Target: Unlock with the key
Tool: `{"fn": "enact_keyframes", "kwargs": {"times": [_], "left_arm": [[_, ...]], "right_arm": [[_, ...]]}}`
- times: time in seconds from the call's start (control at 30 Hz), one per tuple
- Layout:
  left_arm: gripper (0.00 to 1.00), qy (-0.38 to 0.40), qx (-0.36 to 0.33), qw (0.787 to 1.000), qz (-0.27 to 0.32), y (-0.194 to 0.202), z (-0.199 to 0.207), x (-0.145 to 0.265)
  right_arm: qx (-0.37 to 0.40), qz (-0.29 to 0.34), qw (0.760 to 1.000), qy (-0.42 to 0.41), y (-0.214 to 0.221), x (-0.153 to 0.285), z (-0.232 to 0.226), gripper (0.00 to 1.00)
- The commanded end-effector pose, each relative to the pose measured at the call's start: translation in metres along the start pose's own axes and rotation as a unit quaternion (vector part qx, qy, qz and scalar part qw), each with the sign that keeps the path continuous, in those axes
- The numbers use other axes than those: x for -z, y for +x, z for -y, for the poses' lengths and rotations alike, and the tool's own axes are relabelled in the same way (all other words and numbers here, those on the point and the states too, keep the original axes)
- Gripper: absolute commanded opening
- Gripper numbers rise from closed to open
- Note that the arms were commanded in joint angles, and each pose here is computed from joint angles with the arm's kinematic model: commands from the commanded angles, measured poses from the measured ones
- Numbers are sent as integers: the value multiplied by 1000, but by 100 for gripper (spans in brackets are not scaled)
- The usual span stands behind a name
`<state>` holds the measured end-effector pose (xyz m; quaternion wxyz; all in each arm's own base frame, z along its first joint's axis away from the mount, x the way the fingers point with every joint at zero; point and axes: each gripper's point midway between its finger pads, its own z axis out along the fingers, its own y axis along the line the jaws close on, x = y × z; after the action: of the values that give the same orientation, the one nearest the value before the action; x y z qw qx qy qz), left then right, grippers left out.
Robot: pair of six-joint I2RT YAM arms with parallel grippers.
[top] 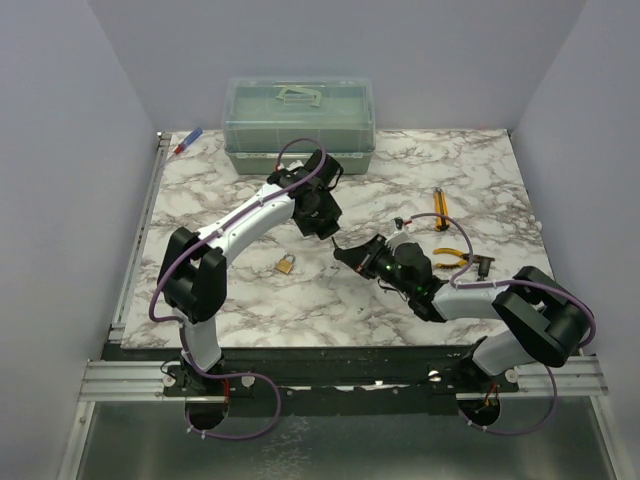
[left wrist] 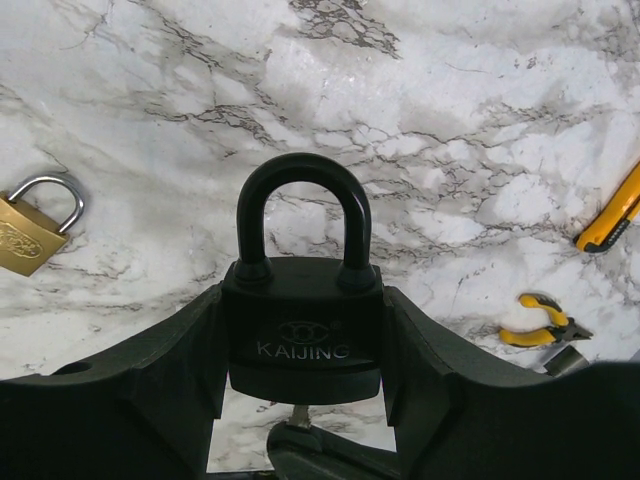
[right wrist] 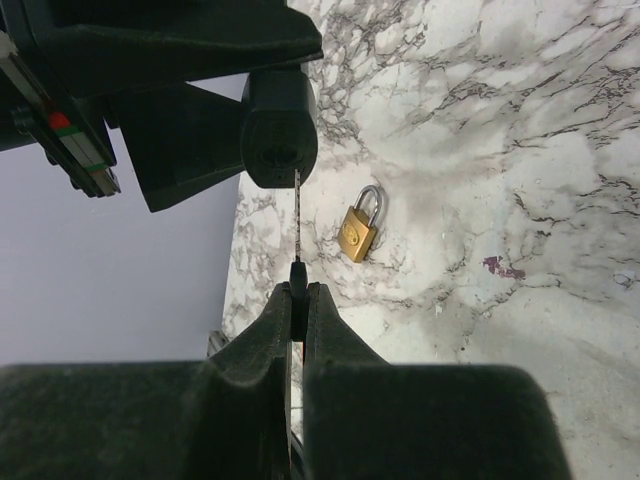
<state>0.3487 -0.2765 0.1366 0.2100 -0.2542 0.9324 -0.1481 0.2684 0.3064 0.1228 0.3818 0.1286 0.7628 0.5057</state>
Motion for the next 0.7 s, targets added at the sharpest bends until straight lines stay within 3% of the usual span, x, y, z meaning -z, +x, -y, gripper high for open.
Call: {"fn": "enact_keyframes", "kwargs": {"times": [0.0, 0.17, 0.37, 0.57, 0.67], "left_arm": [[0, -3, -24, 1000, 8, -11, 4, 17], [0, -135, -98, 985, 34, -29, -36, 19], [0, -292, -170, 940, 47, -55, -82, 35], [0, -300, -174, 937, 38, -59, -82, 32], [0, -307, -212, 928, 22, -59, -83, 23]], "right_arm": [[-5, 9, 1000, -20, -4, 2, -11, 0], [-20, 6, 1000, -14, -3, 8, -9, 0], [-55, -21, 998, -38, 9, 7, -14, 0], [-68, -42, 993, -89, 15, -1, -34, 0], [-71, -56, 988, -127, 18, -6, -48, 0]]}}
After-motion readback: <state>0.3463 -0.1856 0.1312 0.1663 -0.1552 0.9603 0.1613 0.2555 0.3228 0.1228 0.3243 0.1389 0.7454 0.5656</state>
